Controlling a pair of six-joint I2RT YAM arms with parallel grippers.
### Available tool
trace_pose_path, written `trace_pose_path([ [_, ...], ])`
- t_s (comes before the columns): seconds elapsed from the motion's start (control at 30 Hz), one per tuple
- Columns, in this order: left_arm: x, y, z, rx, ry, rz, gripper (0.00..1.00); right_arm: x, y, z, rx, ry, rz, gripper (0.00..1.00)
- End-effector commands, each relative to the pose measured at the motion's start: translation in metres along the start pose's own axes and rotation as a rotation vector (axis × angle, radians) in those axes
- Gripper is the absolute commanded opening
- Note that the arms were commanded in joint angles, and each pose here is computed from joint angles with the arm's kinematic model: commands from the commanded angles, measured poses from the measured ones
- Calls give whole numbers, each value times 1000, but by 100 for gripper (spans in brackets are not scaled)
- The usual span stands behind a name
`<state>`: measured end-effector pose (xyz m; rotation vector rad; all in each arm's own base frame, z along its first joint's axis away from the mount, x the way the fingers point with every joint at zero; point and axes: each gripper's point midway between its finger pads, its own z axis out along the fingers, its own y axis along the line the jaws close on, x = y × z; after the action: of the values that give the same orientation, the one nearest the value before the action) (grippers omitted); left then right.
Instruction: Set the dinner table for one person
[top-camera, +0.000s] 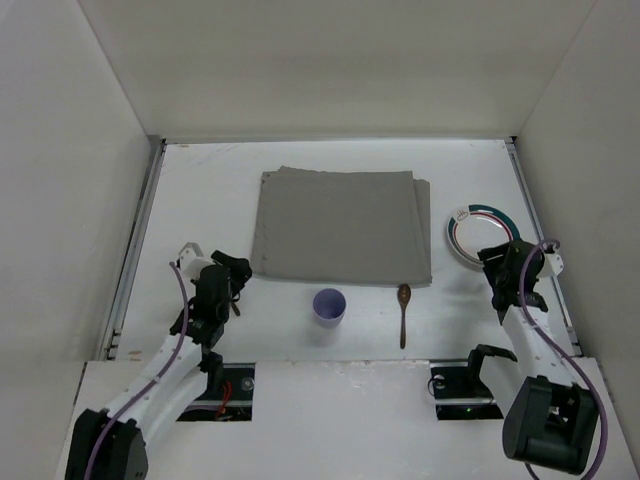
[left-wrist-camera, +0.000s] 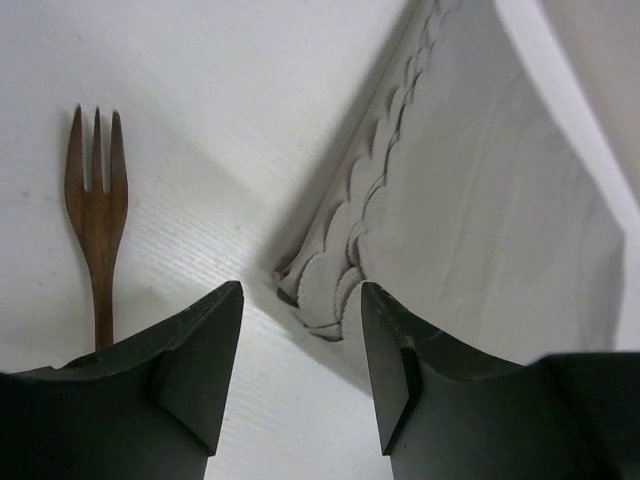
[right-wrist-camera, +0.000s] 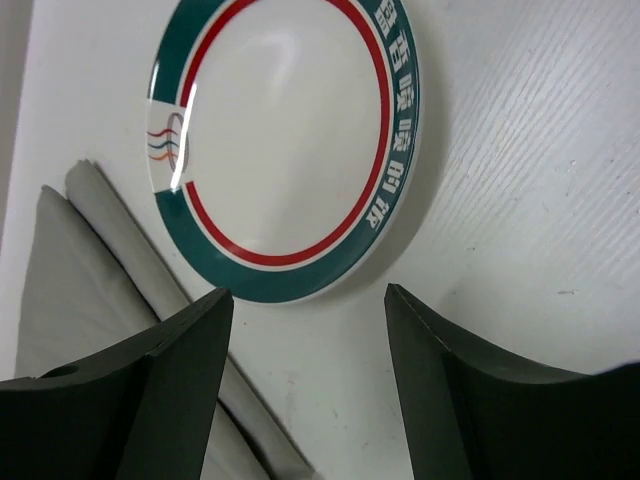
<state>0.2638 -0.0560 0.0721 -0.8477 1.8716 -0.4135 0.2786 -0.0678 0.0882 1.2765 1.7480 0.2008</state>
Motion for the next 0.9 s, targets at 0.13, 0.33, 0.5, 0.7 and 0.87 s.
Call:
trace_pose_path([
  [0.13,-11,-47,-15,128,-8,20,46,-4,0,12,-3,-4,32,64],
  [0.33,9,-67,-3,156,-13,128,46,5,-3,10,2,11,19,59],
  [0.5,9,-30,21,-7,-9,171,50,9,-8,13,7,29,25,60],
  [0.7,21,-15,31,-67,49,139,51,40,33,4,-112,103,-86,56],
  [0.87,31,-6,34,-78,90,121,38,56,32,-6,-110,81,-153,60],
])
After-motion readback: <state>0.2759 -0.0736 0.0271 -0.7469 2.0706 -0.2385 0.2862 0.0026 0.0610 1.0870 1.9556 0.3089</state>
